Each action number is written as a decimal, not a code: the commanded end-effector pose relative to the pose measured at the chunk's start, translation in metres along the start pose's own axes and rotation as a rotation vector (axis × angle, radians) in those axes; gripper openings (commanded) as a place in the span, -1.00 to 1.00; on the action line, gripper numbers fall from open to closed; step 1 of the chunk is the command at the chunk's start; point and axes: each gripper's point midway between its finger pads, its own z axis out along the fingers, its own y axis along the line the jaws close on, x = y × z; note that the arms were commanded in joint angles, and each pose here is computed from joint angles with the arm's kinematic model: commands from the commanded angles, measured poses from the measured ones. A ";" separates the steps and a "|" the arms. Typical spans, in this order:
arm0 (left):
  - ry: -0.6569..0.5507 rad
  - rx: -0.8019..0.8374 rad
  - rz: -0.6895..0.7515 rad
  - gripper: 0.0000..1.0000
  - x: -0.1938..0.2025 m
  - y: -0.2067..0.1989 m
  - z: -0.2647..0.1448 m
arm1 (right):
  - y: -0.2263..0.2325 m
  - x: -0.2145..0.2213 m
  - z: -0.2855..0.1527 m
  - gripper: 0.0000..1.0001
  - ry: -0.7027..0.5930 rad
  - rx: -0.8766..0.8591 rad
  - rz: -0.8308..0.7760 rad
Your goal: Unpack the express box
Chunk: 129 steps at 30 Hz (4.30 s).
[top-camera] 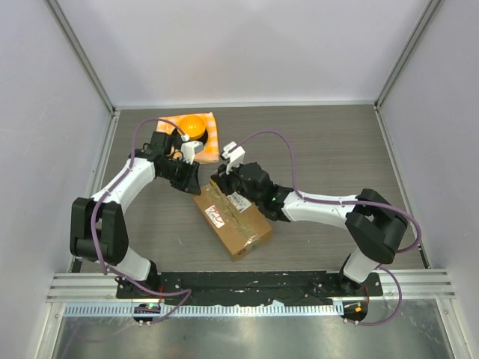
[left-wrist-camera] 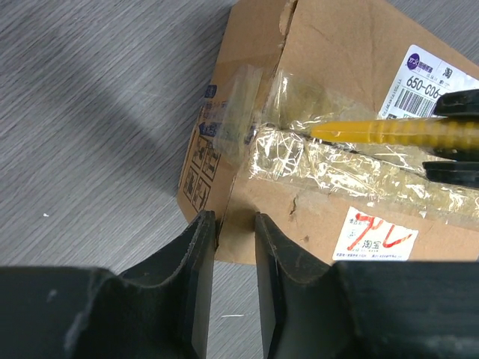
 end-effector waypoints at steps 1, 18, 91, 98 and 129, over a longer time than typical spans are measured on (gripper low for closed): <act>0.022 -0.082 0.005 -0.44 0.009 0.015 -0.002 | 0.005 -0.005 0.005 -0.99 -0.005 0.005 -0.012; 0.053 -0.167 -0.042 -1.00 0.014 0.026 0.000 | 0.024 0.048 -0.041 -0.99 0.169 0.074 -0.113; 0.098 0.242 0.252 -0.53 -0.043 -0.045 0.079 | 0.044 0.066 -0.042 -0.99 0.275 0.048 -0.060; 0.053 0.104 0.297 -0.96 -0.057 -0.018 0.076 | 0.045 0.060 -0.036 -0.98 0.274 0.037 -0.088; 0.041 0.131 0.190 0.21 -0.025 -0.045 0.000 | 0.033 0.063 -0.042 -0.99 0.295 0.032 -0.122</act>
